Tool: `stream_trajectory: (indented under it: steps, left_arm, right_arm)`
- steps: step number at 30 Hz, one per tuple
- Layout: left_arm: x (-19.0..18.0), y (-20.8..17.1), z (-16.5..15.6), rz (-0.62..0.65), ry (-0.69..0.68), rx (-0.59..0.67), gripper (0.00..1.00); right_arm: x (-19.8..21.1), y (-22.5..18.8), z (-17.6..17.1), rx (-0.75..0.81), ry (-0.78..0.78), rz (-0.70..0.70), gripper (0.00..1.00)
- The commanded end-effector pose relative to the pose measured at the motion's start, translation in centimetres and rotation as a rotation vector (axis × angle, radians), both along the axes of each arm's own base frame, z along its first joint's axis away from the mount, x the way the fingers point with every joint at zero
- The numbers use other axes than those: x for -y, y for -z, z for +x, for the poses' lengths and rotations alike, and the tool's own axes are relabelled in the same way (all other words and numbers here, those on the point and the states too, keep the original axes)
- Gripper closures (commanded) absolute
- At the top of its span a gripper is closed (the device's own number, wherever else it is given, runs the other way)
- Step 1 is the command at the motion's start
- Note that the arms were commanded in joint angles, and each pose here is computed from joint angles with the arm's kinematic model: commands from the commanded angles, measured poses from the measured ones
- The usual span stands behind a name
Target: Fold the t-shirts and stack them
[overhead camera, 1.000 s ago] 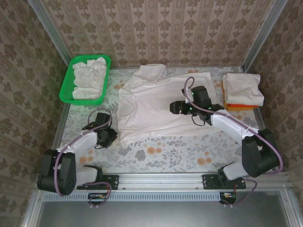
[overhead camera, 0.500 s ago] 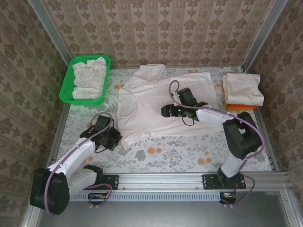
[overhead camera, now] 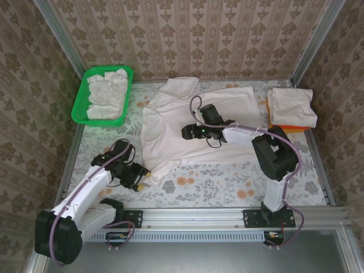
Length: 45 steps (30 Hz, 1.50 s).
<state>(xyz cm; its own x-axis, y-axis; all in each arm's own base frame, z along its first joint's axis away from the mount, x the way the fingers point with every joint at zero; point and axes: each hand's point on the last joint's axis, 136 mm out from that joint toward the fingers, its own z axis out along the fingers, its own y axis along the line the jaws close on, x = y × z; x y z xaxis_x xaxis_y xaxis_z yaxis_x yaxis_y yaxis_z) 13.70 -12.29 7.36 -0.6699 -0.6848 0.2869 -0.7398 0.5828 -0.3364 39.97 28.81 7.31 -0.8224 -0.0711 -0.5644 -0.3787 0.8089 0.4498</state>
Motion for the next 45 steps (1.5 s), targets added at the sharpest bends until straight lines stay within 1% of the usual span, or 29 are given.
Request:
stream_trajectory:
  steps: [1, 2, 4, 5, 7, 8, 9, 10, 12, 13, 14, 18, 21, 24, 25, 28, 30, 35, 38, 41, 45]
  left_arm:
    - [-1.3, -1.9, -0.1, 0.092, 0.043, 0.018, 0.25]
    - [-1.7, -2.4, 0.3, 0.121, 0.054, 0.041, 0.21]
    - [-1.9, -3.1, 1.8, 0.149, 0.092, 0.111, 0.18]
    - [-1.4, -3.4, 2.6, 0.140, 0.126, 0.158, 0.17]
    - [0.0, -3.6, 4.3, 0.096, 0.247, 0.266, 0.17]
    - [0.5, -3.5, 4.5, 0.083, 0.293, 0.292, 0.17]
    - [1.0, -3.1, 4.6, 0.073, 0.333, 0.305, 0.17]
    - [1.3, -2.8, 4.4, 0.068, 0.363, 0.307, 0.15]
    - [2.0, -1.9, 3.9, 0.065, 0.392, 0.293, 0.15]
    - [2.0, -1.5, 3.7, 0.066, 0.378, 0.277, 0.15]
    - [2.8, -1.0, 3.1, 0.056, 0.400, 0.272, 0.15]
    - [4.4, 0.6, 2.7, 0.007, 0.355, 0.267, 0.20]
    - [4.4, 1.5, 2.4, 0.025, 0.339, 0.260, 0.24]
    - [4.4, 1.9, 2.3, 0.025, 0.321, 0.262, 0.26]
    - [4.4, 2.0, 2.5, 0.022, 0.307, 0.269, 0.27]
    - [4.8, 2.0, 3.2, -0.005, 0.265, 0.305, 0.35]
    - [4.9, 2.0, 3.2, -0.012, 0.254, 0.308, 0.38]
    - [4.6, 3.0, 1.8, 0.014, 0.277, 0.266, 0.36]
    - [5.0, 3.3, 1.0, 0.017, 0.301, 0.275, 0.36]
    - [4.7, 3.9, 0.2, 0.048, 0.334, 0.273, 0.35]
    - [4.9, 4.6, 0.4, 0.044, 0.334, 0.295, 0.37]
  right_arm:
    - [-0.4, 0.2, 0.2, -0.012, -0.001, 0.000, 0.26]
    - [-0.2, 0.2, 0.1, -0.014, 0.004, -0.011, 0.26]
    - [0.3, 0.0, -0.2, -0.010, 0.011, -0.023, 0.26]
    - [0.5, 0.0, -0.3, -0.009, 0.017, -0.027, 0.26]
    - [1.2, -0.2, -0.7, -0.008, 0.032, -0.034, 0.26]
    - [1.5, -0.3, -0.8, -0.005, 0.037, -0.036, 0.26]
    - [1.9, -0.4, -1.0, -0.005, 0.046, -0.040, 0.26]
    - [2.2, -0.4, -1.2, -0.008, 0.053, -0.044, 0.26]
    - [2.8, -0.6, -1.3, -0.007, 0.068, -0.052, 0.26]
    - [3.2, -0.6, -1.4, -0.007, 0.077, -0.058, 0.26]
    - [3.4, -0.7, -1.4, -0.007, 0.080, -0.061, 0.26]
    - [3.9, -0.9, -1.5, 0.001, 0.096, -0.067, 0.26]
    - [4.0, -0.9, -1.5, 0.000, 0.103, -0.067, 0.26]
    - [4.2, -0.9, -1.6, 0.002, 0.109, -0.065, 0.26]
    - [4.2, -0.8, -1.6, 0.001, 0.112, -0.066, 0.26]
    - [4.3, -0.6, -1.6, -0.004, 0.119, -0.066, 0.26]
    - [4.3, -0.6, -1.6, -0.007, 0.120, -0.063, 0.26]
    - [4.5, -0.7, -1.6, -0.002, 0.126, -0.062, 0.26]
    - [4.6, -0.7, -1.6, -0.001, 0.127, -0.061, 0.26]
    - [4.6, -0.6, -1.6, -0.001, 0.131, -0.053, 0.26]
    - [4.5, -0.2, -1.7, -0.012, 0.134, -0.042, 0.27]
